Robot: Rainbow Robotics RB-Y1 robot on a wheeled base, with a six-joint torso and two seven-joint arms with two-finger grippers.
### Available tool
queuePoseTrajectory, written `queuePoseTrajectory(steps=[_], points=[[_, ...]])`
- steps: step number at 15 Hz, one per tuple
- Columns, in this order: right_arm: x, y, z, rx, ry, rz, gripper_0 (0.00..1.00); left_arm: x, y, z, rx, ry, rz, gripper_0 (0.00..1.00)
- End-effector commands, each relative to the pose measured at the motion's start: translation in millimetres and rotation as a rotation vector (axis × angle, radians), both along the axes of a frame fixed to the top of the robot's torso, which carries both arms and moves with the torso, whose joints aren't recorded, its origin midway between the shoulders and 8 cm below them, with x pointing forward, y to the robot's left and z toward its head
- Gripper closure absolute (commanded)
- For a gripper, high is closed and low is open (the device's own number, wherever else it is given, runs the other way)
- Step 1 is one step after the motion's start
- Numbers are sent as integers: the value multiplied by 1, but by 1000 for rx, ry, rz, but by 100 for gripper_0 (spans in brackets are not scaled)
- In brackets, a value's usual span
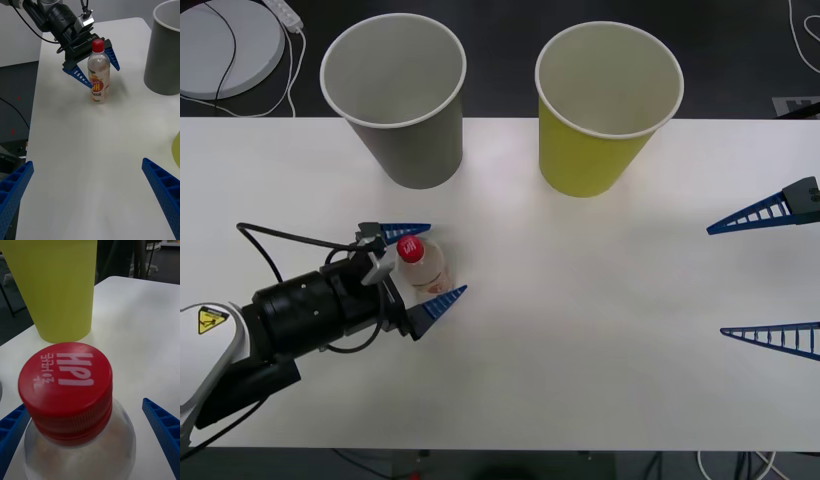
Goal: Put the can into the green bin and the plastic bottle into the gray bin
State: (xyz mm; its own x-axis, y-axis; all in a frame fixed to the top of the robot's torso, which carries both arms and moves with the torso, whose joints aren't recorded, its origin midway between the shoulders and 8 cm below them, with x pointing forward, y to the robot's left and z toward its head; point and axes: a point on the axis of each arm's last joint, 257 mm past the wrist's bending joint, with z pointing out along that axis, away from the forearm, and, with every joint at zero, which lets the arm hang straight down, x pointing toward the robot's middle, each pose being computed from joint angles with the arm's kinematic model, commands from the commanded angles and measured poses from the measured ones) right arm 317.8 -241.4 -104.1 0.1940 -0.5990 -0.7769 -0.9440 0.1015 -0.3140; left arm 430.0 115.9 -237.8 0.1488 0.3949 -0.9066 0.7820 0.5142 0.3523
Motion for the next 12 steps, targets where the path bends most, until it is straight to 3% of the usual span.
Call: queuePoseTrajectory(steps=[1,2,3,4,5,12], points=[[0,0,0,0,0,0,0,0,0,-2,9,1,0,0],[0,0,0,0,0,0,0,0,0,-2,9,1,0,0],[0,0,0,0,0,0,0,0,0,-2,9,1,0,59],[0,0,0,0,0,0,0,-1,-1,-2,7,2,-1,93],[0,0,0,0,0,0,0,0,0,-2,9,1,0,100],[0,0,0,0,0,0,0,0,0,-1,0,5,-1,100]])
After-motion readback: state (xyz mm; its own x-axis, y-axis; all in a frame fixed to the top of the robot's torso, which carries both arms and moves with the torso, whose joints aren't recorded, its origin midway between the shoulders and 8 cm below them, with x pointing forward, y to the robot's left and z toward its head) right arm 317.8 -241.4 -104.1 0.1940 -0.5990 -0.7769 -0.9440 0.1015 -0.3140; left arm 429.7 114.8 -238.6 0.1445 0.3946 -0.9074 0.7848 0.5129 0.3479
